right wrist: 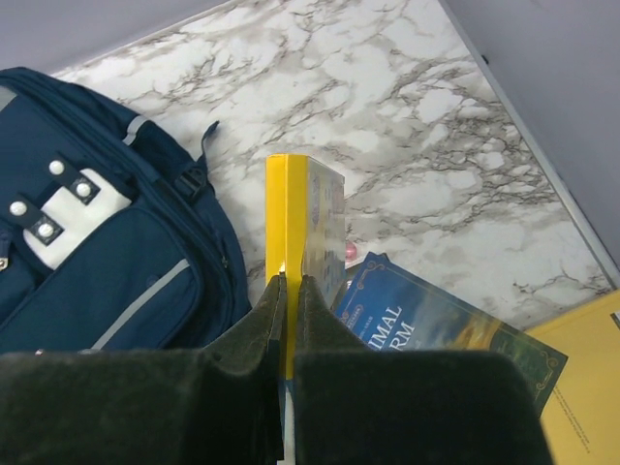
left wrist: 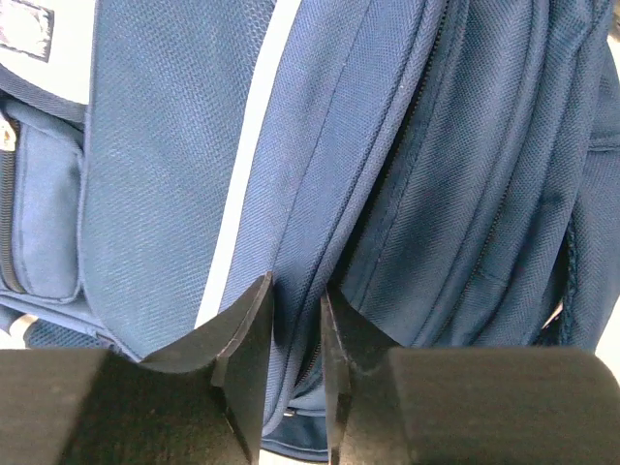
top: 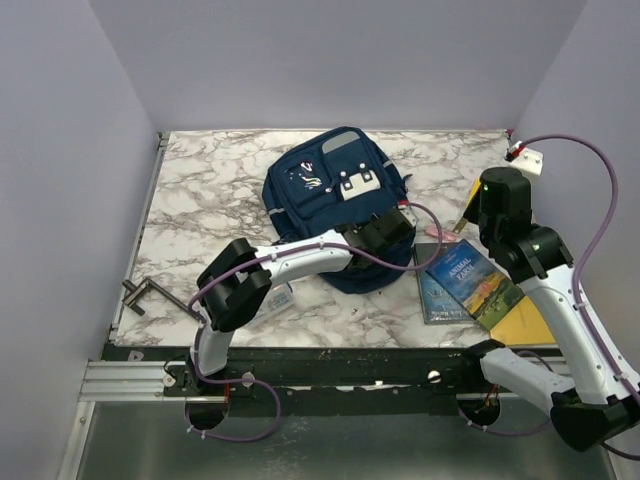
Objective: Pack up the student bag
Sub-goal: Pick up the stationery from the center of the board, then place the stationery in the student bag.
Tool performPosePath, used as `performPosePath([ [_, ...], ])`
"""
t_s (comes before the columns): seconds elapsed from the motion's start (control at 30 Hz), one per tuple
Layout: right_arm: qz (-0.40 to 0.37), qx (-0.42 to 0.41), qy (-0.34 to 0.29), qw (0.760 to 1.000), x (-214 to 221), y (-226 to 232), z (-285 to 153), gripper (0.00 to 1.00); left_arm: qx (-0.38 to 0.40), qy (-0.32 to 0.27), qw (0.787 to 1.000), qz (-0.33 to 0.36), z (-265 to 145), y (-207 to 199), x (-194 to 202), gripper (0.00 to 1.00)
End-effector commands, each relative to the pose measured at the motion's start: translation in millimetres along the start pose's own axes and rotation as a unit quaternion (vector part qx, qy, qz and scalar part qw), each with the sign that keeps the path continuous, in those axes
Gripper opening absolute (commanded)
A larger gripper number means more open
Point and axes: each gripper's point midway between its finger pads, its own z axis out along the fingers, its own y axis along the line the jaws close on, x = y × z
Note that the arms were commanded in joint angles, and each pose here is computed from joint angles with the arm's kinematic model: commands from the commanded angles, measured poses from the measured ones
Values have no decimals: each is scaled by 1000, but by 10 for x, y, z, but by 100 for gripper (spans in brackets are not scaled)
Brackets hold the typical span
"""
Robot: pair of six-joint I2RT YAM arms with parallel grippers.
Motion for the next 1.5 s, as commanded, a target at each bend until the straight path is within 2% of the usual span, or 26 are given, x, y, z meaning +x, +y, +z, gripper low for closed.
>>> performPosePath([
  [0.0,18,-59,-1,998,-71,138,-164,1,-28,-36,999,-19,-272,309,-249,20],
  [0.13,44,-109,20,993,-20,306,-258,1,-1,-58,997,-53,-416,391,-367,0],
  [0.3,70,-165,45,983,-28,504,-397,1,47,-90,988,-118,-664,489,-504,0],
  [0.47,101,-254,77,959,-69,852,-589,1,149,-134,962,-185,-932,573,-691,0],
  [0.63,141,-382,132,904,-58,1347,-868,1,238,-141,930,-241,-1046,588,-764,0],
  [0.77,173,-449,177,858,-43,1599,-1063,1,293,-142,903,-282,-1108,618,-824,0],
  [0.87,203,-504,211,813,-56,1775,-1239,1,306,-139,893,-299,-1093,665,-820,0],
  [0.97,227,-530,217,788,-124,1848,-1334,1,319,-135,885,-312,-1088,691,-822,0],
  [1.1,249,-537,222,775,-53,1891,-1281,1,319,-134,881,-322,-1076,762,-800,0],
  [1.2,257,-521,249,775,269,1908,-1095,1,328,-139,875,-328,-1126,796,-826,0],
  [1.3,258,-483,258,796,558,1848,-869,1,327,-142,875,-326,-1169,807,-810,0],
  [1.47,237,-408,239,849,782,1655,-547,1,307,-150,883,-322,-1186,872,-765,0],
])
